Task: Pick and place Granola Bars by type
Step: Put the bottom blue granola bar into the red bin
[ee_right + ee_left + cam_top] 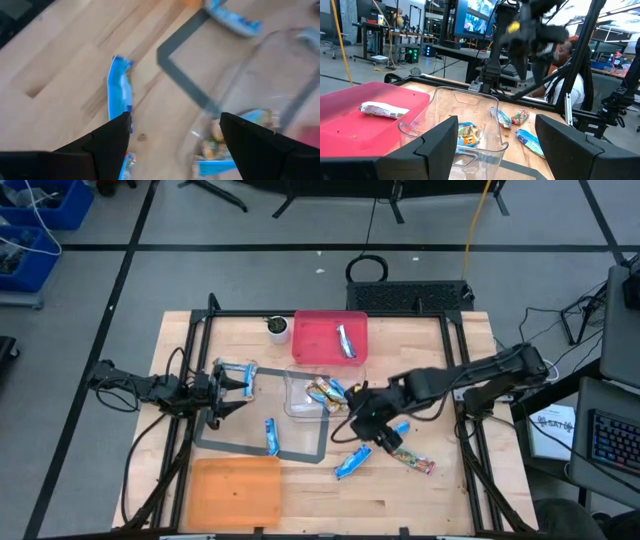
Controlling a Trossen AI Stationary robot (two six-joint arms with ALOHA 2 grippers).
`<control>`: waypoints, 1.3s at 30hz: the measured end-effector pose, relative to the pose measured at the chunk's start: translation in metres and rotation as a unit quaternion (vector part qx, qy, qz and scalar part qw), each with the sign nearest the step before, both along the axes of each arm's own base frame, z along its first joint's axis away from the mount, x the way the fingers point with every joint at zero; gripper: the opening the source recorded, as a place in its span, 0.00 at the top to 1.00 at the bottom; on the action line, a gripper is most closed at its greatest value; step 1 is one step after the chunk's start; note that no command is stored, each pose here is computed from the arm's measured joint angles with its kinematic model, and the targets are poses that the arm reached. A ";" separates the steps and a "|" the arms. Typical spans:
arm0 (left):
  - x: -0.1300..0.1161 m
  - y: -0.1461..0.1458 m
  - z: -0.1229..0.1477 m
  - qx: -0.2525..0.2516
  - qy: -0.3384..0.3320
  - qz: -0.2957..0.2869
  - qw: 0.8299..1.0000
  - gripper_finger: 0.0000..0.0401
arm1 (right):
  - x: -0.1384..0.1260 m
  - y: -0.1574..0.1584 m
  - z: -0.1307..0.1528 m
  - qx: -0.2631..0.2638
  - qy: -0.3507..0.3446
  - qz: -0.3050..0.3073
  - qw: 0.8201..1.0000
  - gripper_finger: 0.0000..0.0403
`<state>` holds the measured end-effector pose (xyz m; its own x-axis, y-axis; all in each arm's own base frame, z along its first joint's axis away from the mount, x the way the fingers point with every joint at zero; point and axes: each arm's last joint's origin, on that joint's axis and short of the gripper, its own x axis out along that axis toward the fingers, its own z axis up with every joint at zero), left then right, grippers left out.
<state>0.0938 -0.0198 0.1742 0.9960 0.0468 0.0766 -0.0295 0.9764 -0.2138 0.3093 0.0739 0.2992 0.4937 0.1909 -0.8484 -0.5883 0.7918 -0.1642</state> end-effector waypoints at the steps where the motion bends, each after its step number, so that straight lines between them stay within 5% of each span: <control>1: 0.000 0.000 0.000 0.000 0.000 0.000 1.000 0.33 | 0.000 0.001 -0.008 0.000 0.000 0.001 1.000 0.26; 15: 0.000 0.000 0.000 0.000 0.000 0.000 1.000 0.33 | -0.002 0.001 -0.053 0.017 0.004 -0.022 1.000 0.26; 39: 0.000 0.000 0.000 0.000 0.000 0.000 1.000 0.33 | 0.019 0.041 -0.128 0.035 0.081 0.029 0.996 0.26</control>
<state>0.0938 -0.0198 0.1741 0.9960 0.0466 0.0760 -0.0294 0.9765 -0.2136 0.3280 0.1145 0.1715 0.3370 0.2761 -0.9001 -0.6479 0.7616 -0.0089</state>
